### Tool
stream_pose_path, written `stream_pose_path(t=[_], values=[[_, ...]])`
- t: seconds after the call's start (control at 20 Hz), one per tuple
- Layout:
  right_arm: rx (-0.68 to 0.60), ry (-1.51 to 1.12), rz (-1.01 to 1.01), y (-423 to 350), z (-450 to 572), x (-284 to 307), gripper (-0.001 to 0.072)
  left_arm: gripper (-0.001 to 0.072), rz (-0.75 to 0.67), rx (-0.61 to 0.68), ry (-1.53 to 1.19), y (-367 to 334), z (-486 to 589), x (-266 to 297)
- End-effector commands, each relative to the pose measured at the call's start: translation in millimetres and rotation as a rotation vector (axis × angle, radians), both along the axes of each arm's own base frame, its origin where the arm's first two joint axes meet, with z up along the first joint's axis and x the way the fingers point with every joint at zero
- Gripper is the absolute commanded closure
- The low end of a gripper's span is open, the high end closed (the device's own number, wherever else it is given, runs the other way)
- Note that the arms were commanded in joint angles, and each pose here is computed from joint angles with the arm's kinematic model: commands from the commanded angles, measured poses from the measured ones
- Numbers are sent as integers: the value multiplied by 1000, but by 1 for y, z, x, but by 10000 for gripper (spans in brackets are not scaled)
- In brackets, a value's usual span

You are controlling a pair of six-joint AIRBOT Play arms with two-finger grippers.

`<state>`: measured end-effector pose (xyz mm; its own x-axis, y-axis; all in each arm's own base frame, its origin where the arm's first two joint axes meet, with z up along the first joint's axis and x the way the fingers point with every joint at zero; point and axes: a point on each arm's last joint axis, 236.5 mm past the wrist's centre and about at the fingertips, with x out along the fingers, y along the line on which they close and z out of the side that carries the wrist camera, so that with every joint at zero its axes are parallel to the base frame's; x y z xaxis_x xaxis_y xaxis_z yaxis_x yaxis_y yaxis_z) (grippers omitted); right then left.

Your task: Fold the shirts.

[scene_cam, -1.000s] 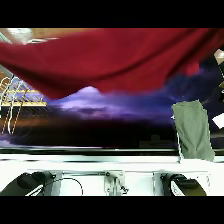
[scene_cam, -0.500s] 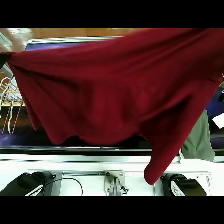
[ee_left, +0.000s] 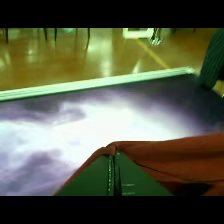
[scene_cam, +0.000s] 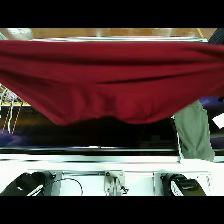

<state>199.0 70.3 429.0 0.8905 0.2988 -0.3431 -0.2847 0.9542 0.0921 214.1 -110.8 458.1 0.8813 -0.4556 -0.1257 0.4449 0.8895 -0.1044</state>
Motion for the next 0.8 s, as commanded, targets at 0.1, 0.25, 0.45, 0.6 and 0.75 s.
stream_pose_path(t=[0.1,0.25,0.45,0.6,0.75], values=[[-15,244,-105,-23,-51,-35,639,680,14,16,24,9,-6,-9],[3,363,-132,-25,-75,-24,639,680,78,80,70,14,-27,15],[-51,609,-106,-22,-161,38,639,680,268,331,233,32,-111,95],[5,629,-150,-18,-241,129,639,680,318,440,412,27,-201,171],[90,598,-196,-13,-302,215,639,680,372,321,490,15,-265,250]])
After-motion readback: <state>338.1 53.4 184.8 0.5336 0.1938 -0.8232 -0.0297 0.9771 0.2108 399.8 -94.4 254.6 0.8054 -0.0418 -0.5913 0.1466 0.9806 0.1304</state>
